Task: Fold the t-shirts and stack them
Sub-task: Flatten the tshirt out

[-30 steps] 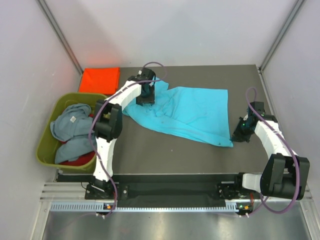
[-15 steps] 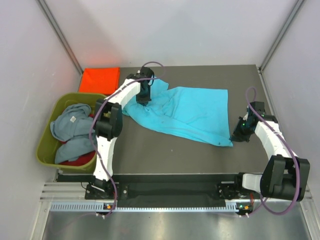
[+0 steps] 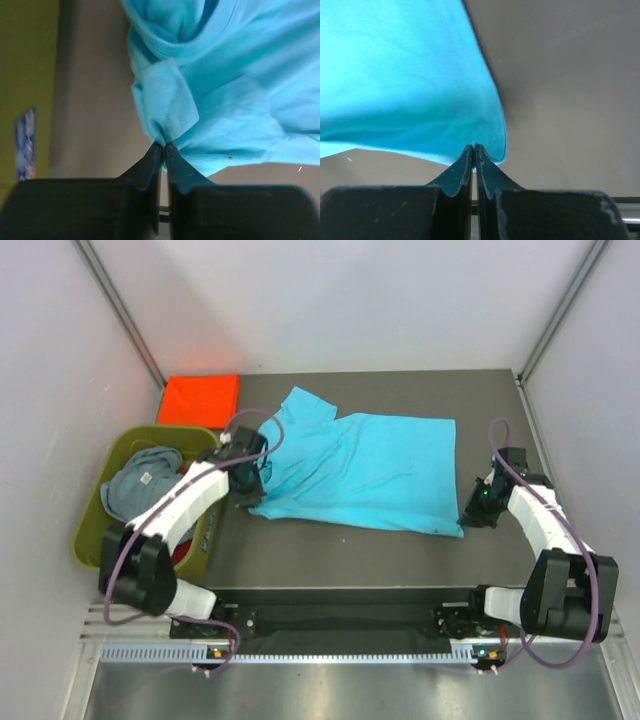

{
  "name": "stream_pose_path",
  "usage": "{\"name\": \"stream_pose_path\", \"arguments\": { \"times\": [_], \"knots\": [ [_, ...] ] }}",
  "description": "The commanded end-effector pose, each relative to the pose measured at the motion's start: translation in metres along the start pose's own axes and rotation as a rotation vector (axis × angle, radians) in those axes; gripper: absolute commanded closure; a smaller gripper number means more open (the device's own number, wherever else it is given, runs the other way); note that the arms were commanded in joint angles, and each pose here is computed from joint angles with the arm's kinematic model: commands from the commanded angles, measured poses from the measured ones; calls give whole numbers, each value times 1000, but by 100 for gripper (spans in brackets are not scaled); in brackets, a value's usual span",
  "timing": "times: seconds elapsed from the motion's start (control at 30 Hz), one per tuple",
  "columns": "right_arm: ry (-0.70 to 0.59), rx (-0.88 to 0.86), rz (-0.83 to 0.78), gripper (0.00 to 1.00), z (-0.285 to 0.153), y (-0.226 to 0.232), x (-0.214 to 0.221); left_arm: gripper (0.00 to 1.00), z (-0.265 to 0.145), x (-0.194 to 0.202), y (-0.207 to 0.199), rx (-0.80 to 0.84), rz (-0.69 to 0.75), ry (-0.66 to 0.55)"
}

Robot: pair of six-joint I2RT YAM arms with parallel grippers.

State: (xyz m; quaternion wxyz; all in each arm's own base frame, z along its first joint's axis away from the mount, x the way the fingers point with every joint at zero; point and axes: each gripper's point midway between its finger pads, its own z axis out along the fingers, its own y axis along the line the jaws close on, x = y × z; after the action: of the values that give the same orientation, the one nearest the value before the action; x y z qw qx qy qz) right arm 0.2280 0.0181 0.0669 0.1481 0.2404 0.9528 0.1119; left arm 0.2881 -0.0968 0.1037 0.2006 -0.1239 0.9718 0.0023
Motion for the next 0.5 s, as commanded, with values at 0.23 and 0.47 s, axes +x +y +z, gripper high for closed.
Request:
{"name": "stream_pose_path", "arguments": {
  "times": [0.23,0.47],
  "knots": [
    [-5,-34,-11,100,7,-2,14,47,-50,63,25,143,-74,-1],
    [-60,0,14,100,0,-4,-8,44,-40,19,-12,213,-16,-35]
  ]
}}
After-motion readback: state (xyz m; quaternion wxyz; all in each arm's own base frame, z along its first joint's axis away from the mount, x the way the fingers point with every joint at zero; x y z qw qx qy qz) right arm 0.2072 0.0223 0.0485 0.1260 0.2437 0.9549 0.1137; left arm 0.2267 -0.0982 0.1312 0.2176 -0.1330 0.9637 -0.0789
